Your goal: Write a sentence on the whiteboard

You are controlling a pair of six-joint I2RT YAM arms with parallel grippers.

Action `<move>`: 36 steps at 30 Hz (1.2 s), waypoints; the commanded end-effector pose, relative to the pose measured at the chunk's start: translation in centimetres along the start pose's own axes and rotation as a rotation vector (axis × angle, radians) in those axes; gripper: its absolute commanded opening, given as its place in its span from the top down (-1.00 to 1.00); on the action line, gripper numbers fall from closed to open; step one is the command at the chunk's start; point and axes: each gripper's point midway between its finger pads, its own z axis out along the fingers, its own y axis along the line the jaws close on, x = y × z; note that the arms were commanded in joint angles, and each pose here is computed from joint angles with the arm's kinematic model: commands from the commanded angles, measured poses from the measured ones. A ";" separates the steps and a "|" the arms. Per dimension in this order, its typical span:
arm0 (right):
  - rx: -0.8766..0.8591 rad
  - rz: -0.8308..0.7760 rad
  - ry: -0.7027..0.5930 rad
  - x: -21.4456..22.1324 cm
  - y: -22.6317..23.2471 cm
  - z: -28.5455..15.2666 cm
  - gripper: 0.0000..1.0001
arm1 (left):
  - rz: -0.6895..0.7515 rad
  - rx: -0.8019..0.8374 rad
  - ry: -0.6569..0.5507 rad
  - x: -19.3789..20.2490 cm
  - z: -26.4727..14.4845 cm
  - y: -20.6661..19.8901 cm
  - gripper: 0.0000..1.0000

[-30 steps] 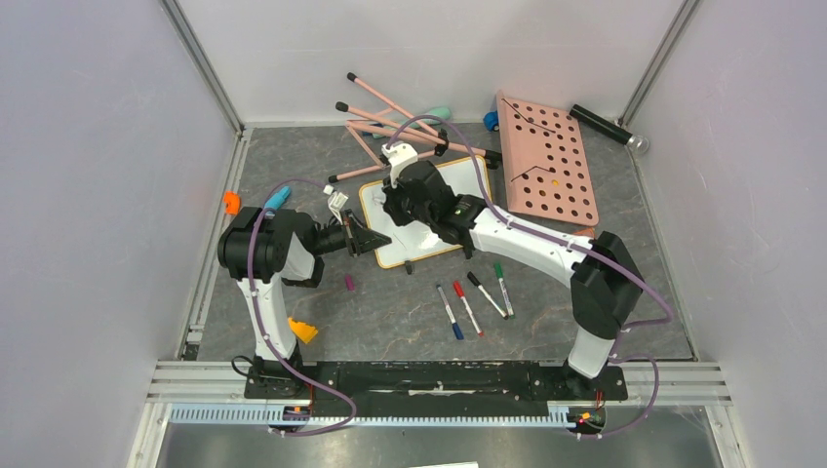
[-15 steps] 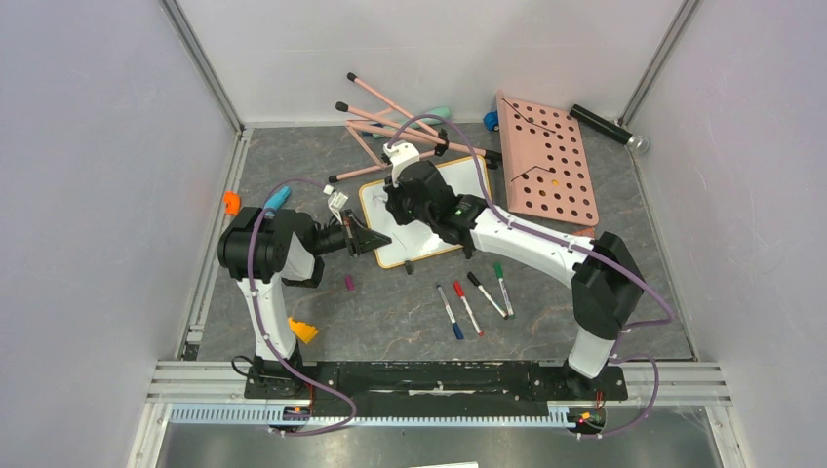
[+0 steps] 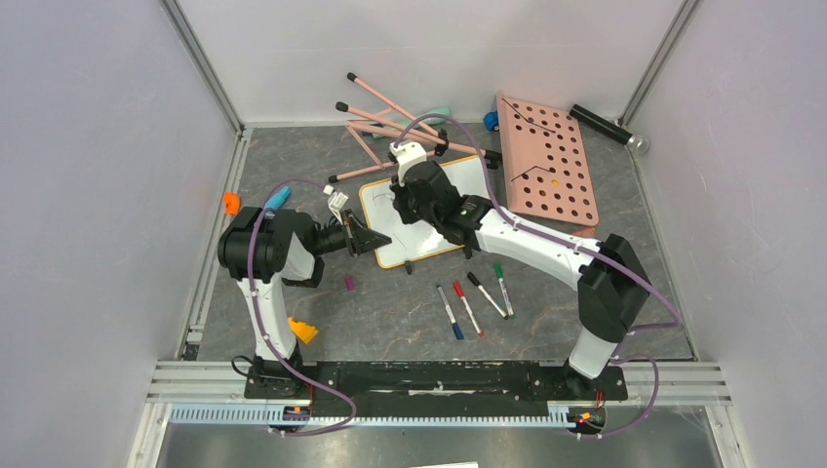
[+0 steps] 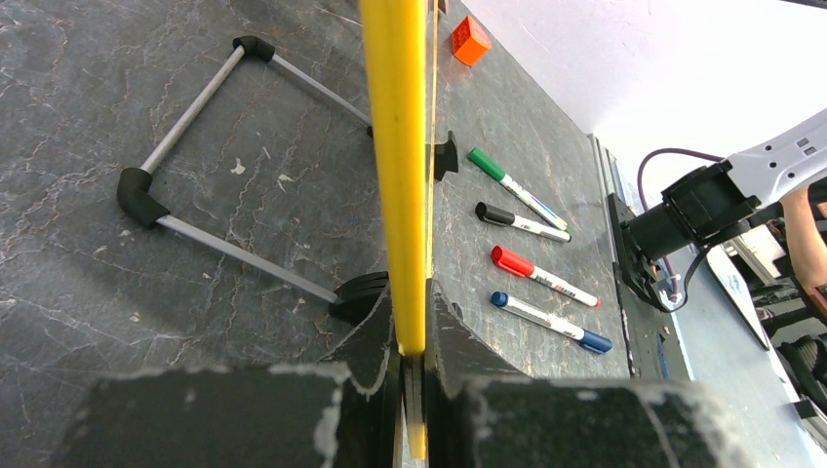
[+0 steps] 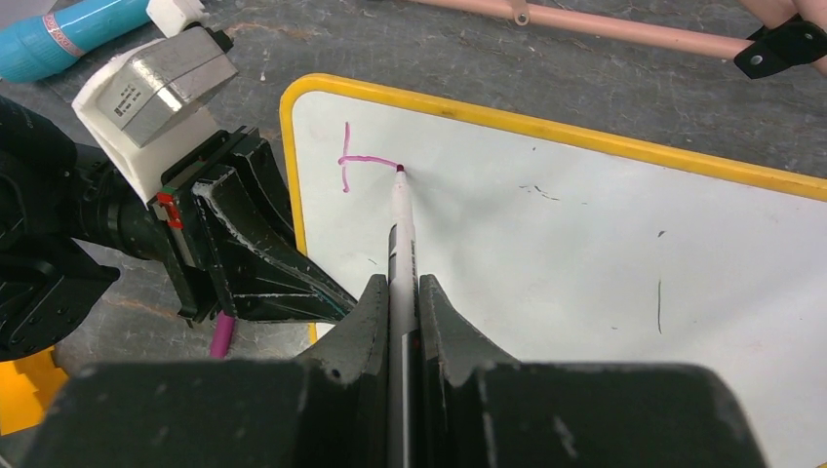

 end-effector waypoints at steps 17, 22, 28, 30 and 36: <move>-0.058 -0.003 -0.125 -5.4 0.4 -2.0 1.00 | 0.181 -0.023 -0.017 0.2 0.0 1.2 0.85; -0.058 -0.004 -0.109 -4.8 0.5 -1.2 1.00 | 0.180 -0.024 -0.017 0.3 0.0 1.2 0.85; -0.037 -0.006 -0.098 -4.4 0.1 -0.4 1.00 | 0.181 -0.023 -0.017 0.3 0.0 1.2 0.85; -0.034 -0.005 -0.095 -4.3 0.0 -0.2 1.00 | 0.182 -0.024 -0.018 0.2 0.0 1.2 0.85; -0.019 -0.008 -0.079 -3.6 -0.5 0.3 1.00 | 0.183 -0.023 -0.018 0.2 0.0 1.2 0.85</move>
